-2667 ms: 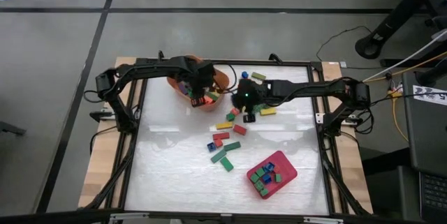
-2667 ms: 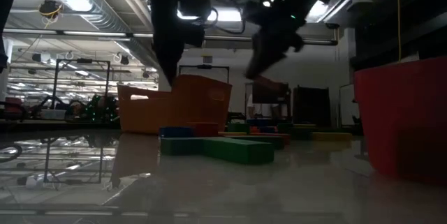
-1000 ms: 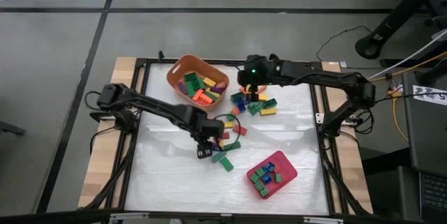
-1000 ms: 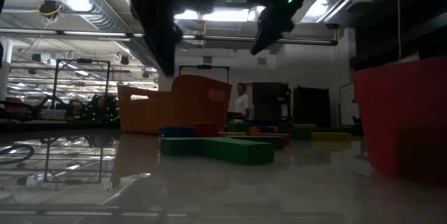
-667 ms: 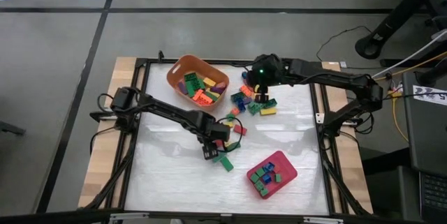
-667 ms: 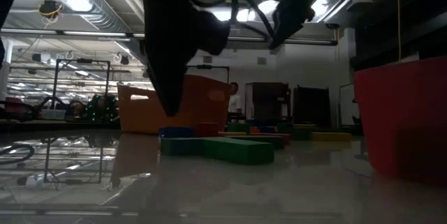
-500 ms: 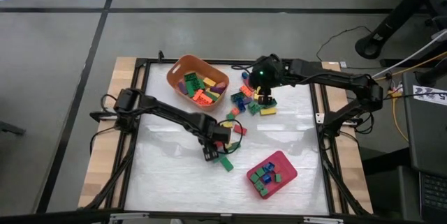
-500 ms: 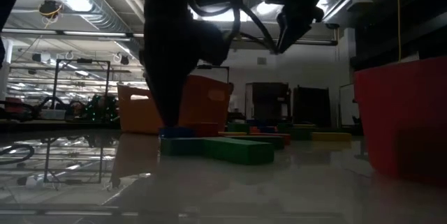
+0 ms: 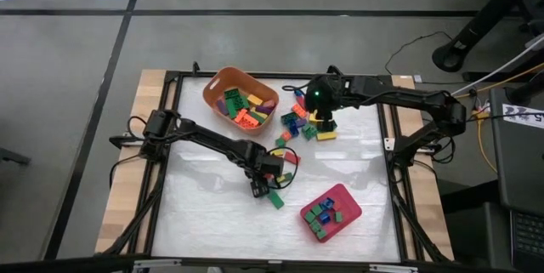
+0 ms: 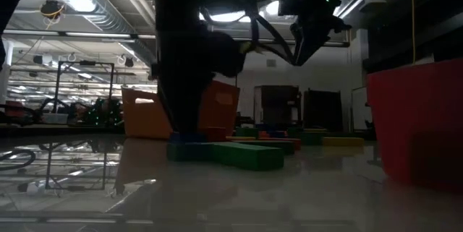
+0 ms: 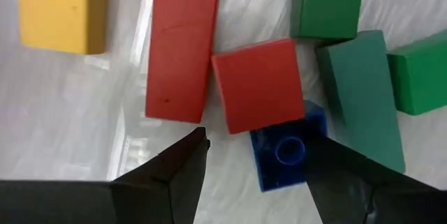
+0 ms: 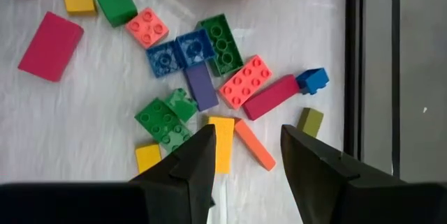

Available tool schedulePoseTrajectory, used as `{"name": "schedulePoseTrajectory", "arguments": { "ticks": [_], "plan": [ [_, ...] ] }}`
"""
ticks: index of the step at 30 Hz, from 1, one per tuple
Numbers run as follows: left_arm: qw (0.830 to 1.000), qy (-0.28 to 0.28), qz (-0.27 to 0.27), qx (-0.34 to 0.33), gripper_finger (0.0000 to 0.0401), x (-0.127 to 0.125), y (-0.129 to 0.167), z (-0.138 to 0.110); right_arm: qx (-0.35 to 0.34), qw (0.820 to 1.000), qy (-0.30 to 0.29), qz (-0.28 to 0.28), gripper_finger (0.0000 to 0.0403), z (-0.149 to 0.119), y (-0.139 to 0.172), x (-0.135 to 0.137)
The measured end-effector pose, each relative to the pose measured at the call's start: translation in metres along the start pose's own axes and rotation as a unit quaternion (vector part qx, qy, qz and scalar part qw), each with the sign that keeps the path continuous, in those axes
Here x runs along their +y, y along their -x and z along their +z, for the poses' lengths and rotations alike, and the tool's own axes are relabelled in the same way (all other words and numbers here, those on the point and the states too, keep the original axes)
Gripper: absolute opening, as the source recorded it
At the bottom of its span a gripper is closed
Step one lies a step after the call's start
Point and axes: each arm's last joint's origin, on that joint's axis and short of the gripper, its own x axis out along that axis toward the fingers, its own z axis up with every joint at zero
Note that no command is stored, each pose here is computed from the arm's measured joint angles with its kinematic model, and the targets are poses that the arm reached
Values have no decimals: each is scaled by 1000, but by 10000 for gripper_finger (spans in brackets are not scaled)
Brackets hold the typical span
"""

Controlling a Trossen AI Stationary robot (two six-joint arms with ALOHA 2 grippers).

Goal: Sort blocks by size
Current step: Put the small blue game piece into the red bin

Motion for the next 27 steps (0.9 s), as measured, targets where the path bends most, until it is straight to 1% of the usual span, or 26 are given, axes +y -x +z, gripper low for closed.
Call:
{"name": "schedulePoseTrajectory", "arguments": {
  "ticks": [5,8,11,16,17,22,25,27],
  "plan": [
    [1000,-2,1,9,209,0,-5,0,12,1000,2,5,160,-3,-3,2],
    [1000,-2,0,6,195,0,-3,0,13,1000,2,5,160,-3,-3,2],
    [1000,-3,-4,11,158,0,0,-1,16,1000,3,7,160,-4,-3,2],
    [999,-13,-23,18,69,-1,0,-1,37,999,6,15,160,-10,2,4],
    [999,-13,-27,19,60,-1,0,-1,40,999,7,16,160,-12,5,4],
    [999,-14,-37,16,60,-2,6,-1,39,999,6,15,160,-19,20,5],
    [999,-14,-50,-1,60,-2,19,-1,32,999,5,10,160,-24,31,5],
    [998,-13,-62,-23,60,-2,31,1,30,1000,5,-3,160,-26,37,4]
  ]
}}
